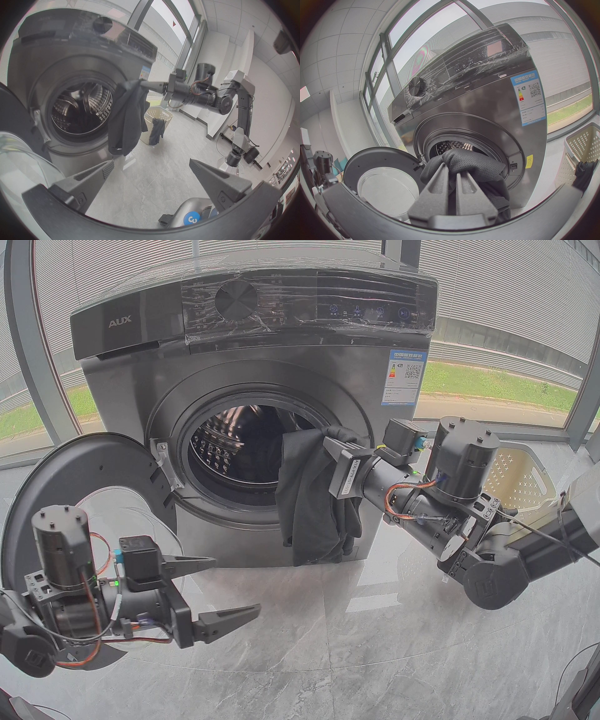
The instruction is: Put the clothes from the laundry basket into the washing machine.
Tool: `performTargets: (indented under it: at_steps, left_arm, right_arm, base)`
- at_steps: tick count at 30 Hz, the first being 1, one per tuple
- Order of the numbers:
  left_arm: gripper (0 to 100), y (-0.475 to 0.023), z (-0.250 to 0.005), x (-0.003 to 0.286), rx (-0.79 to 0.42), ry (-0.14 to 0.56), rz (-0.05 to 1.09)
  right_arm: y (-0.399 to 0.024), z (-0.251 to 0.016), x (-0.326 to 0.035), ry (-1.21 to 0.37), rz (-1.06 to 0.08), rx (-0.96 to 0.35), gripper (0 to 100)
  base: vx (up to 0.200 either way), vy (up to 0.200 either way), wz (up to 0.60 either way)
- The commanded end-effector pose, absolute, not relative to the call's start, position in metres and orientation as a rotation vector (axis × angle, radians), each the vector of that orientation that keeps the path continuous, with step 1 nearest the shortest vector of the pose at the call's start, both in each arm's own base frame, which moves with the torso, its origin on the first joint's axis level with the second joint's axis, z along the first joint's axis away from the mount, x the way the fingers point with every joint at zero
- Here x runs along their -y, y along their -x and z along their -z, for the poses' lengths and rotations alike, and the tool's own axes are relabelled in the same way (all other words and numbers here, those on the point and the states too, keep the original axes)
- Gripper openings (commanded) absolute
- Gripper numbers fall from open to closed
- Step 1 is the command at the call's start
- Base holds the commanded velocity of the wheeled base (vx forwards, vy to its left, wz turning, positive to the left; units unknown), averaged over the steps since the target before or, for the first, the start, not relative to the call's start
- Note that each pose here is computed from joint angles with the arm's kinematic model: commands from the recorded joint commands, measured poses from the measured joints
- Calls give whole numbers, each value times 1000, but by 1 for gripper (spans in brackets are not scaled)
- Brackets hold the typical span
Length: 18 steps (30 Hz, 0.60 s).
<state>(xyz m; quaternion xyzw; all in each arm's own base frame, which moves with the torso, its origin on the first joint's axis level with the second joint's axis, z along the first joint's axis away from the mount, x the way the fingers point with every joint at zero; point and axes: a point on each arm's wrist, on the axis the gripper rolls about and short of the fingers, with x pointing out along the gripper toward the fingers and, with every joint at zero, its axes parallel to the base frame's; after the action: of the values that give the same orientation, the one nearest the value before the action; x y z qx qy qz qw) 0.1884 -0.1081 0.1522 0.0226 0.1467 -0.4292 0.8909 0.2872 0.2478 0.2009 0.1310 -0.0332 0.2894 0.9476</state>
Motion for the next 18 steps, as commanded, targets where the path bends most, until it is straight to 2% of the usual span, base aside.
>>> performTargets:
  at_steps: [1, 12, 18]
  left_arm:
    - [100, -215, -126, 133, -419, -36, 919]
    - [100, -240, -95, 145, -529, -28, 921]
    - [100, -260, -86, 156, -518, 56, 902]
  right_arm:
    - [-288, -200, -251, -273, -595, 70, 0]
    - [-281, -200, -257, -286, -618, 65, 0]
    - [-278, -199, -260, -286, -629, 60, 0]
  base:
    - [0, 0, 0]
    - [0, 0, 0]
    - [0, 0, 0]
